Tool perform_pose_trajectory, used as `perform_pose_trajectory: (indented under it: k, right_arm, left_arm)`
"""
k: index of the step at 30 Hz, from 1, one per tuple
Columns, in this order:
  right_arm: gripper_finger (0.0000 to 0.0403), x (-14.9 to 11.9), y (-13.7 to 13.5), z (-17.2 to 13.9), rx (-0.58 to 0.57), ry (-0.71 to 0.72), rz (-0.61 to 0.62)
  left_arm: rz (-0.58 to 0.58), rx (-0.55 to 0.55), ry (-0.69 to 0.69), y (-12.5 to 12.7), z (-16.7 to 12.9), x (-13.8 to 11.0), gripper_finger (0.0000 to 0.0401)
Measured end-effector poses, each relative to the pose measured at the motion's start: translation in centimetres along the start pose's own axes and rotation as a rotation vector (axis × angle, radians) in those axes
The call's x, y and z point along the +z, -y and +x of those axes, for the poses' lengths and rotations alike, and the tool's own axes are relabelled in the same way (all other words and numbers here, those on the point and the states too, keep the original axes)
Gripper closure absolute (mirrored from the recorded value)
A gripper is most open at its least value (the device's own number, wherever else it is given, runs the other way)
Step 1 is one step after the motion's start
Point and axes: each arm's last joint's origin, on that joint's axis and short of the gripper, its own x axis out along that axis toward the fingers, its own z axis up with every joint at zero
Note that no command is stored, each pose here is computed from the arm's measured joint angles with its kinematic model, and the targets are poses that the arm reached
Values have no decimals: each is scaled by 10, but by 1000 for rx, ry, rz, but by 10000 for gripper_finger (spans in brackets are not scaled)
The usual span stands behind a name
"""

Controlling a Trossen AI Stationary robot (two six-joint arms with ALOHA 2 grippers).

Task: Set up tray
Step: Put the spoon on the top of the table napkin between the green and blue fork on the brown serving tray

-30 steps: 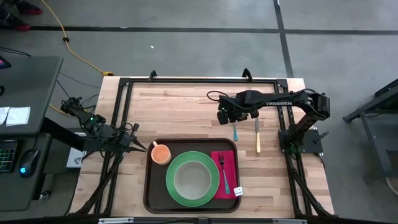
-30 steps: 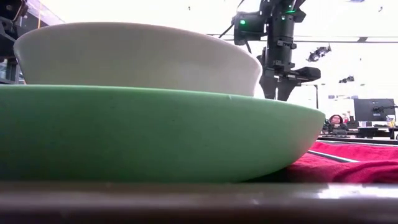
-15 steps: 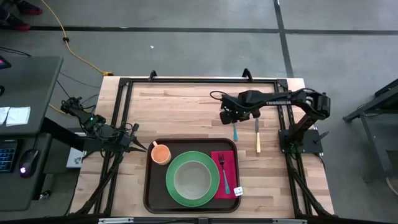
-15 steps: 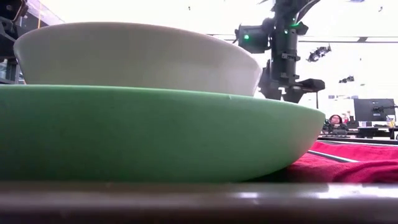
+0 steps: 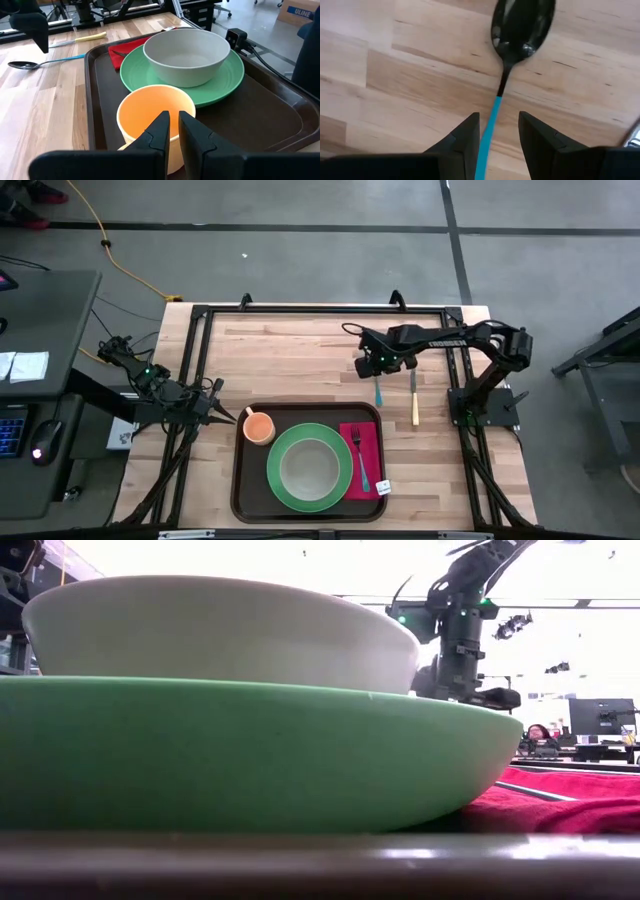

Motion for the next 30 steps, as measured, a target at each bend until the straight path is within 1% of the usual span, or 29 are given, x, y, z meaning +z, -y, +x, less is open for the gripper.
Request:
perform_pose_trajectory:
  k: [5, 8, 14, 22, 30]
  right_arm:
    - [288, 5, 1, 3, 24, -31, -28]
    - [288, 6, 0, 10, 27, -53, -44]
    - [288, 7, -1, 25, 0, -96, -56]
    - [289, 9, -3, 40, -39, -89, -76]
    - [289, 10, -2, 43, -85, -38, -83]
  left_arm:
    - [0, 5, 0, 0, 0, 0, 329]
    - [0, 6, 0, 0, 0, 0, 329]
    - [2, 6, -1, 0, 0, 0, 329]
    - [5, 7, -5, 0, 0, -1, 329]
    - [6, 9, -8, 0, 0, -1, 329]
